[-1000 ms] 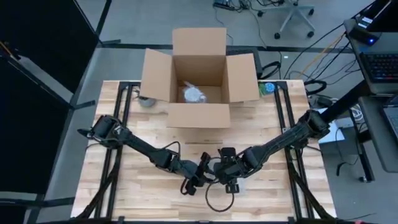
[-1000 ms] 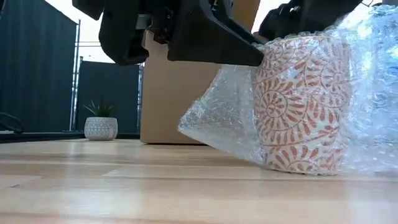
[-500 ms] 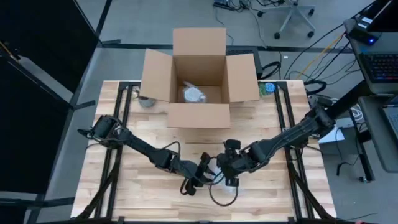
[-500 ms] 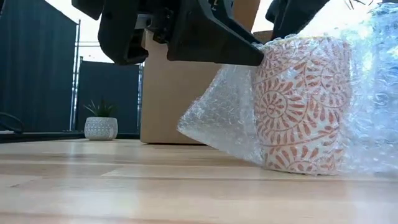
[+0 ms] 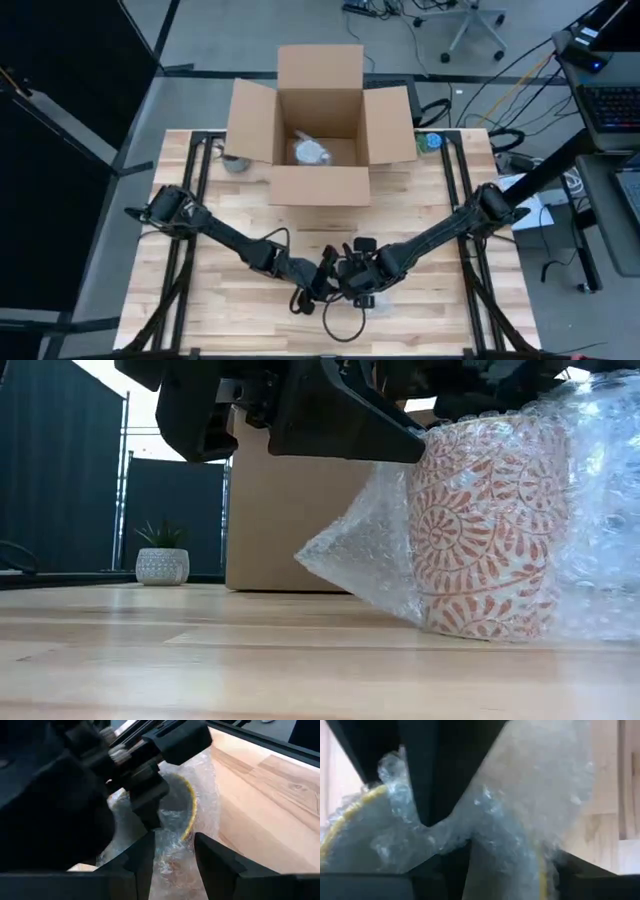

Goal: Wrap mug
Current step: Wrap the orange mug with bubble wrap

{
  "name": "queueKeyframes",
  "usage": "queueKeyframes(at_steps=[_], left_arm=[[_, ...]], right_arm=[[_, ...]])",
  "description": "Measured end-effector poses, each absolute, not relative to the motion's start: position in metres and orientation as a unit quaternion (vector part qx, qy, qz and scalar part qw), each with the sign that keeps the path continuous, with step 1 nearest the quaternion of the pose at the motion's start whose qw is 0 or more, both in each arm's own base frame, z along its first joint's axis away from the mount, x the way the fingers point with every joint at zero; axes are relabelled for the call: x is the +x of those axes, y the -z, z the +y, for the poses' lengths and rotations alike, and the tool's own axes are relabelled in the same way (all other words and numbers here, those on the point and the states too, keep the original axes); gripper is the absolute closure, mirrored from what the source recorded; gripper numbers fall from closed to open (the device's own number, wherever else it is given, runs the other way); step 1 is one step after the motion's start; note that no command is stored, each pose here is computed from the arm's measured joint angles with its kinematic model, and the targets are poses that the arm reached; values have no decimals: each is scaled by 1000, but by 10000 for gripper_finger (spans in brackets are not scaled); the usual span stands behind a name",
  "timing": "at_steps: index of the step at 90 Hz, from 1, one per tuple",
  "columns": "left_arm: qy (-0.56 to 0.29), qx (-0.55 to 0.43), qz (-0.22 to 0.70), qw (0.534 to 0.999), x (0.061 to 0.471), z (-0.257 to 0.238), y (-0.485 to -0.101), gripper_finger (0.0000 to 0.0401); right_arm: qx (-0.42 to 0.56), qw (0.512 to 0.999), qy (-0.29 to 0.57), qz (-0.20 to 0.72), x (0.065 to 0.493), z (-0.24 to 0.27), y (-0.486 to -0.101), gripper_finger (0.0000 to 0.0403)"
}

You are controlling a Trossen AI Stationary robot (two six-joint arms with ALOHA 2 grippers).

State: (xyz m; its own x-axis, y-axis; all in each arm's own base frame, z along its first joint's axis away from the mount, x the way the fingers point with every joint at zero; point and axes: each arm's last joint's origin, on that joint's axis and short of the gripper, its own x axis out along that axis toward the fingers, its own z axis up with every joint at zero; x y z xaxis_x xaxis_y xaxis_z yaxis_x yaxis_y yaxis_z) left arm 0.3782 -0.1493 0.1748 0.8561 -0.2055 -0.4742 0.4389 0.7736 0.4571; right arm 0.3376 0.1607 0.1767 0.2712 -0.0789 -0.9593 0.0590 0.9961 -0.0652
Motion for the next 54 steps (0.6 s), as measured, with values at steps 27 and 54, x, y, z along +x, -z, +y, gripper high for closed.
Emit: queueKeyframes(at_steps=[27,54], left_arm=[[175,288,205,919,378,-149,-174,276],[176,288,205,919,378,-149,-174,276]], right_arm=[[12,822,25,569,319,151,-226,237],[25,861,40,506,314,146,-255,236]])
